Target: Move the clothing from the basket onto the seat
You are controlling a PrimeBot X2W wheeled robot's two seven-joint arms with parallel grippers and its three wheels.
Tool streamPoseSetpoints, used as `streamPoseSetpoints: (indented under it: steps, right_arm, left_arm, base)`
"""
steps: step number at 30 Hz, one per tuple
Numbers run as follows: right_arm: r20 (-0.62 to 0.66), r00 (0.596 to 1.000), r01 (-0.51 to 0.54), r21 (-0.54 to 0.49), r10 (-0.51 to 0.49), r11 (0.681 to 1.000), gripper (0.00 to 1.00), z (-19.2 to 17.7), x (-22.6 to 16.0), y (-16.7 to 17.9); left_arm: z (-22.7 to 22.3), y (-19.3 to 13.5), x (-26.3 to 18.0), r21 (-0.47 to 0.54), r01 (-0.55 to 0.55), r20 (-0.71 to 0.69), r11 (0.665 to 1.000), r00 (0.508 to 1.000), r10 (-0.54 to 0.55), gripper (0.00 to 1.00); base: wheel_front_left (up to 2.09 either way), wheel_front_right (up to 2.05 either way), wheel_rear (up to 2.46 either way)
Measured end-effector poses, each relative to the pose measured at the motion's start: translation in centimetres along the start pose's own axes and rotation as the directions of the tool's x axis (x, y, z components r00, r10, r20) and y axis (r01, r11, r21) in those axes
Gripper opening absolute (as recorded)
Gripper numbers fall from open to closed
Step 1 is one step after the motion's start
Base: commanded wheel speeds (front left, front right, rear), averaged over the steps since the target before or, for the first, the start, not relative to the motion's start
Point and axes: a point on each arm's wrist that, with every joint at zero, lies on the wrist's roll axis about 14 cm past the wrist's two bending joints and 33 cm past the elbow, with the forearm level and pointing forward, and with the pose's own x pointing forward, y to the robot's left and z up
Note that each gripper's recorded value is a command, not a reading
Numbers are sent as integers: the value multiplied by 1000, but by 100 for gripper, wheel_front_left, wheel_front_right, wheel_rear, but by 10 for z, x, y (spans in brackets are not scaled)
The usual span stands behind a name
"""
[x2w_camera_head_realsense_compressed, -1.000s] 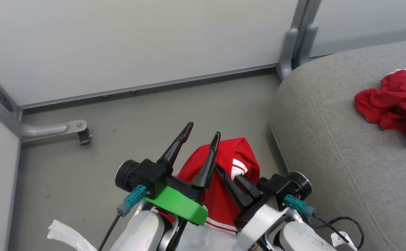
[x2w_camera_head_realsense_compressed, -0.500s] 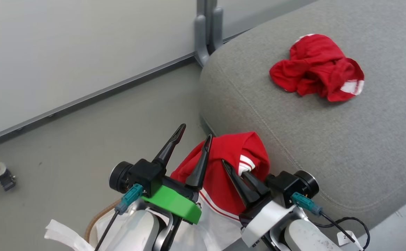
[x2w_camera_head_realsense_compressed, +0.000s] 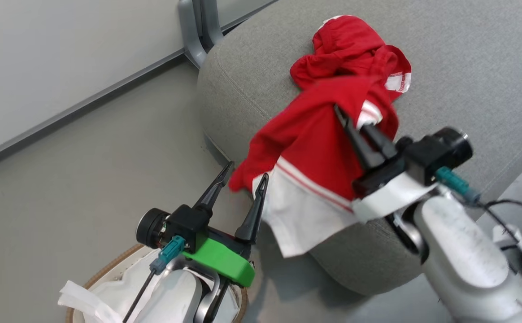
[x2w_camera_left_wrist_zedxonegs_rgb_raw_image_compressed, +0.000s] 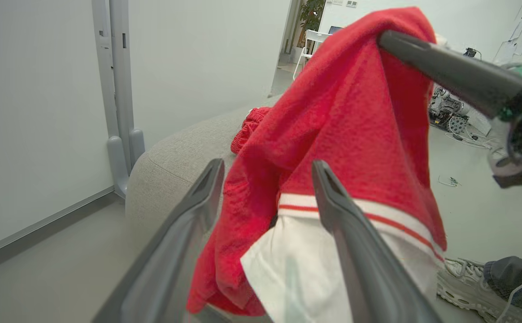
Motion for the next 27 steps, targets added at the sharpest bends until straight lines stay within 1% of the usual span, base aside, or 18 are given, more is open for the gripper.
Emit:
streamPoseSetpoints:
  steps: [3,6,10,14,17,19,23,27]
  right_arm:
    - [56,998,8,-101,-2,995,0,24,22,-26]
    - [111,994,19,-204,4,979,0,50,45,-48]
    - [187,982,64,-313,-5,948,0,84,74,-78]
    - [207,977,127,-383,-49,915,0,95,93,-109]
    - [187,976,185,-410,-116,893,0,85,102,-137]
    - [146,977,205,-415,-158,886,0,66,106,-151]
    - [83,971,237,-393,-222,889,0,30,113,-167]
    - [-3,961,257,-342,-275,904,0,-20,111,-172]
  left_arm:
    - [-9,6,3,-10,0,-15,1000,1000,-1,100]
    - [-18,12,5,-23,-3,-32,1000,999,2,100]
    - [-30,26,5,-35,-12,-50,999,999,10,100]
    - [-39,41,7,-41,-22,-59,999,998,19,100]
    - [-44,53,7,-49,-34,-62,998,998,31,100]
    - [-48,62,7,-52,-48,-63,997,997,45,100]
    - [-58,81,3,-58,-82,-75,995,994,78,100]
    - [-67,102,-5,-60,-127,-91,990,988,122,100]
  base:
    - [0,0,0]
    - [0,0,0]
    - [0,0,0]
    - [0,0,0]
    - [0,0,0]
    - [0,0,0]
    - [0,0,0]
    - [0,0,0]
